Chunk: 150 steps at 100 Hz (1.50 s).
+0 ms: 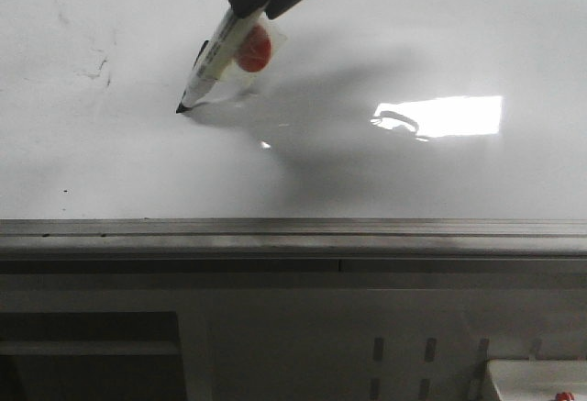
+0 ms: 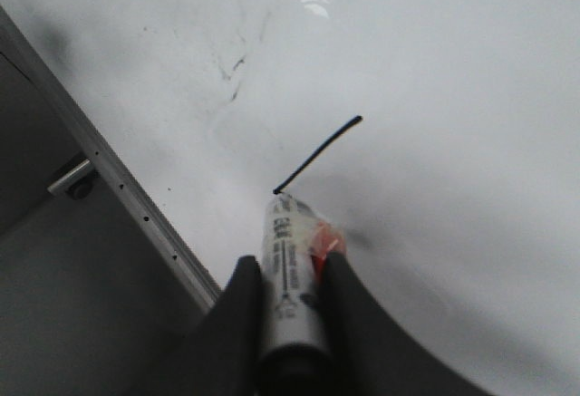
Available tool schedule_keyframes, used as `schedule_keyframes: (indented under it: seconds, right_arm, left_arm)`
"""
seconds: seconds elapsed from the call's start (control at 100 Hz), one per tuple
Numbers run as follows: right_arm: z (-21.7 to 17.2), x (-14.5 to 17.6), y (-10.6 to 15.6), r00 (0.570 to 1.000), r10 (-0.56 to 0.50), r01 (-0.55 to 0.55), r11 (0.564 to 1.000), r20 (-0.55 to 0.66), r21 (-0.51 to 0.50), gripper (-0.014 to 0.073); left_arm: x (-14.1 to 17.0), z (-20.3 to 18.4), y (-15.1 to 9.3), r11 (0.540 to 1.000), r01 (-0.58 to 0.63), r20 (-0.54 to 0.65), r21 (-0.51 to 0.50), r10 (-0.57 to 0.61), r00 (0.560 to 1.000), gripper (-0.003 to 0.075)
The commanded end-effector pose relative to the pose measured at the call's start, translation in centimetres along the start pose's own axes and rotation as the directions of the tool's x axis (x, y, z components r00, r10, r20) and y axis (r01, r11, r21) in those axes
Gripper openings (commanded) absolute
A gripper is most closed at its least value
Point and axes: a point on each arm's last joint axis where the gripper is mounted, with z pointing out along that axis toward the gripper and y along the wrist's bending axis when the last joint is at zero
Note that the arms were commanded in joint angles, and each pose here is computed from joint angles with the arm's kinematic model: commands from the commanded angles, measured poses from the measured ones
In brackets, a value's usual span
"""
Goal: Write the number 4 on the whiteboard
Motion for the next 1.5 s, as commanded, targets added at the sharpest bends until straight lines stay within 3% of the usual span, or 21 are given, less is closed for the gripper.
schedule_keyframes:
  seconds: [0.0,0.22,0.46,0.66,0.88,1.089,1.239,1.349,1.489]
  right_arm:
    - [-2.6,-0.6,-1.4,0.997,-0.005,0.000,0.998,0.080,0.066,-0.0064]
    - [-4.4,1.2,-2.6,0.997,0.030,-0.038,0.993,0.072,0.111,-0.0064]
    - [-6.2,-2.1,0.6,0.980,-0.053,0.048,0.998,0.190,0.032,-0.0064]
    - [-6.0,-3.5,-0.1,0.968,-0.054,0.039,0.997,0.245,0.067,-0.0064]
    - [-3.6,-2.6,-1.2,0.989,-0.027,0.017,0.997,0.143,0.072,-0.0064]
    - [-1.6,0.8,0.0,0.999,-0.032,0.032,0.999,-0.012,0.016,-0.0064]
    - [-1.2,1.0,0.7,0.999,-0.039,0.039,0.999,0.010,-0.001,-0.0064]
    - [-2.0,0.6,1.9,0.997,-0.062,0.063,0.998,0.050,-0.031,-0.0064]
    - [-2.5,0.1,3.9,0.993,-0.102,0.107,0.991,0.059,-0.086,-0.0064]
  left_arm:
    - [-1.7,-0.2,0.3,1.000,0.024,0.108,-0.017,-0.022,0.994,0.0398]
    - [-1.7,-0.2,0.3,1.000,0.024,0.108,-0.017,-0.022,0.994,0.0398]
    - [-1.7,-0.2,0.3,1.000,0.024,0.111,-0.017,-0.022,0.994,0.0398]
    - [-1.7,-0.2,0.3,1.000,0.024,0.111,-0.017,-0.022,0.994,0.0398]
    - [-1.7,-0.2,0.3,1.000,0.024,0.111,-0.017,-0.022,0.994,0.0398]
    - [-1.7,-0.2,0.3,1.000,0.024,0.111,-0.017,-0.022,0.994,0.0398]
    - [-1.6,-0.2,0.2,1.000,0.023,0.101,-0.010,-0.022,0.995,0.0398]
    - [-1.3,0.0,-0.5,0.998,-0.059,0.076,0.037,0.056,0.996,0.0398]
    - [-0.1,1.1,-3.0,0.960,-0.207,0.063,0.189,0.199,0.978,0.0398]
